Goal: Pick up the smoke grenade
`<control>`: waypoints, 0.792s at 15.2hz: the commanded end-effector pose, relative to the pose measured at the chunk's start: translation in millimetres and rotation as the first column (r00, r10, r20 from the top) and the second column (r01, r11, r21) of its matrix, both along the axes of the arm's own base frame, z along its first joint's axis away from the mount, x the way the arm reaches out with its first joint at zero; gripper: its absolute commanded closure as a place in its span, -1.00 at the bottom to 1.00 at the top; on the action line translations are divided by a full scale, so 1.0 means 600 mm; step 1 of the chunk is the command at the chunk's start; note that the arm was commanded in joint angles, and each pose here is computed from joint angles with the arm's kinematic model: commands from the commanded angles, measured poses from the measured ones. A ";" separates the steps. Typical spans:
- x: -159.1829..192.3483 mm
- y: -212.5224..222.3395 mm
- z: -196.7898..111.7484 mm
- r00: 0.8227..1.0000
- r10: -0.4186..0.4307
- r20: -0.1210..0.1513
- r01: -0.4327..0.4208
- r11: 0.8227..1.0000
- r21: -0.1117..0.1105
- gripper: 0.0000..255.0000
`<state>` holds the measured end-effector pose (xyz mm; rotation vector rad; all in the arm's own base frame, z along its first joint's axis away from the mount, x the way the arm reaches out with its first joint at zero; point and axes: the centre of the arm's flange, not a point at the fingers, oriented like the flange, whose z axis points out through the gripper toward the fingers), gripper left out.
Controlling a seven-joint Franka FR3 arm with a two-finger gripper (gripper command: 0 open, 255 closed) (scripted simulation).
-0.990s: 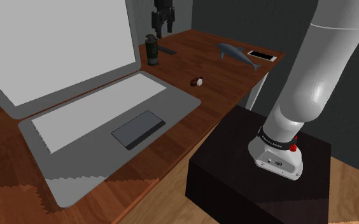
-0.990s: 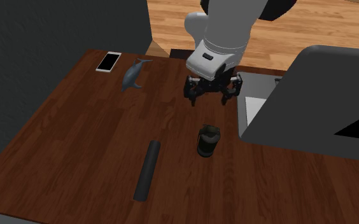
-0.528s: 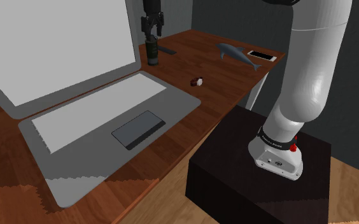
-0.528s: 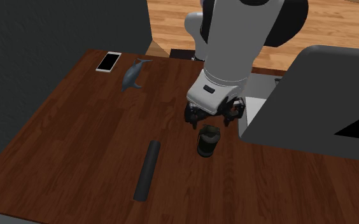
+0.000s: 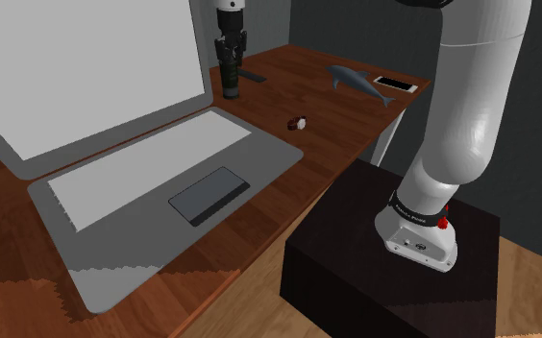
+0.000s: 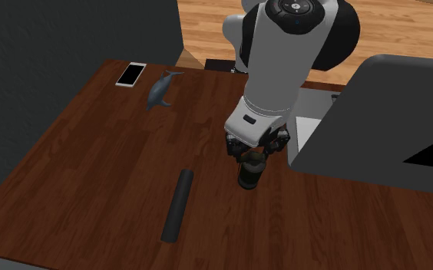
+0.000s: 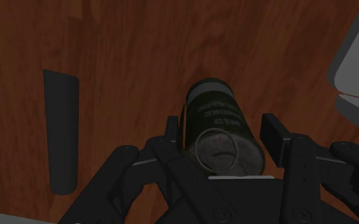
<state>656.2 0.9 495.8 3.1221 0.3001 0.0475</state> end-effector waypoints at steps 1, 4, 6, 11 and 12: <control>0.000 0.000 -0.001 1.000 0.000 0.000 0.000 1.000 0.000 1.00; 0.000 0.000 -0.001 1.000 0.000 0.000 0.000 1.000 0.000 1.00; 0.000 0.000 -0.001 1.000 0.000 0.000 0.000 1.000 0.000 1.00; 0.000 0.000 0.025 1.000 0.000 0.000 0.000 1.000 0.000 1.00; 0.000 0.000 0.033 1.000 0.000 0.000 0.000 1.000 0.000 1.00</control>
